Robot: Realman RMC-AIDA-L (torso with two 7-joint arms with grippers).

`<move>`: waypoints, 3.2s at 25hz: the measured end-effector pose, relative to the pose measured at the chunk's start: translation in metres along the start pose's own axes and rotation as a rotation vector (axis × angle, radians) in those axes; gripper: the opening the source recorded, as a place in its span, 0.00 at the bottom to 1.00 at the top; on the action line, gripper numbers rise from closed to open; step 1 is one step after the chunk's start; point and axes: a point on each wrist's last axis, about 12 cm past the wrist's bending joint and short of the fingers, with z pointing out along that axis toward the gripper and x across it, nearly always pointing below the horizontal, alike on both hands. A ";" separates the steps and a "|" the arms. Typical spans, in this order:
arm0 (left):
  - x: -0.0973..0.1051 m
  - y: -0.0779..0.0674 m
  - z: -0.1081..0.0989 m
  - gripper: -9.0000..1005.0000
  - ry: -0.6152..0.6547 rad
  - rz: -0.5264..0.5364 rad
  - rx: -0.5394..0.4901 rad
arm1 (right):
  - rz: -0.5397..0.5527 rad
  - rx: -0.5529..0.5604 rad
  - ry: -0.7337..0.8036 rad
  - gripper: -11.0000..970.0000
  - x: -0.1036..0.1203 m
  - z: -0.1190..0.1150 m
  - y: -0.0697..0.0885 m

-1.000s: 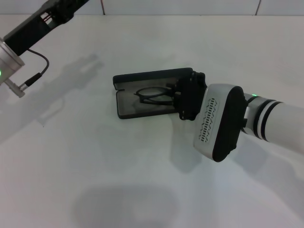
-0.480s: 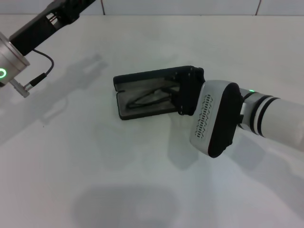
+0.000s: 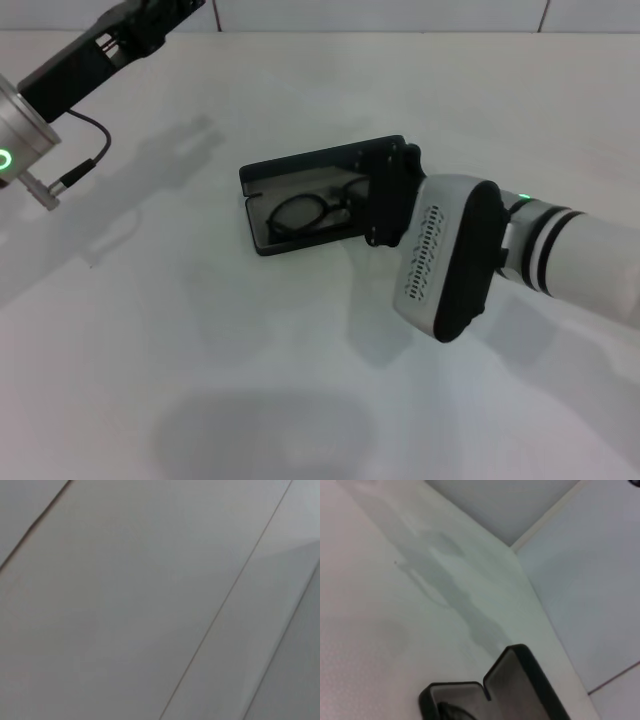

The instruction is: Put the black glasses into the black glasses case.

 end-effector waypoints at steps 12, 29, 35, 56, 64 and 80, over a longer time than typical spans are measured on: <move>0.013 0.034 0.037 0.50 0.307 0.061 -0.252 | 0.428 -0.414 -0.351 0.33 0.040 -0.069 -0.034; 0.041 0.018 0.098 0.50 0.633 0.223 -0.156 | 0.751 -0.072 -0.760 0.42 0.121 -0.198 -0.066; 0.049 0.017 0.095 0.50 0.647 0.217 -0.163 | 0.756 -0.088 -0.740 0.49 0.118 -0.188 -0.065; 0.085 0.013 0.055 0.49 0.656 0.296 -0.102 | 0.730 -0.165 -0.758 0.49 0.104 -0.167 -0.070; 0.070 -0.002 0.041 0.49 0.519 0.344 0.058 | 0.708 -0.238 -0.741 0.49 0.086 -0.140 -0.063; 0.041 -0.048 -0.063 0.49 0.378 0.523 0.434 | 0.550 -0.441 -0.619 0.50 0.060 -0.090 -0.035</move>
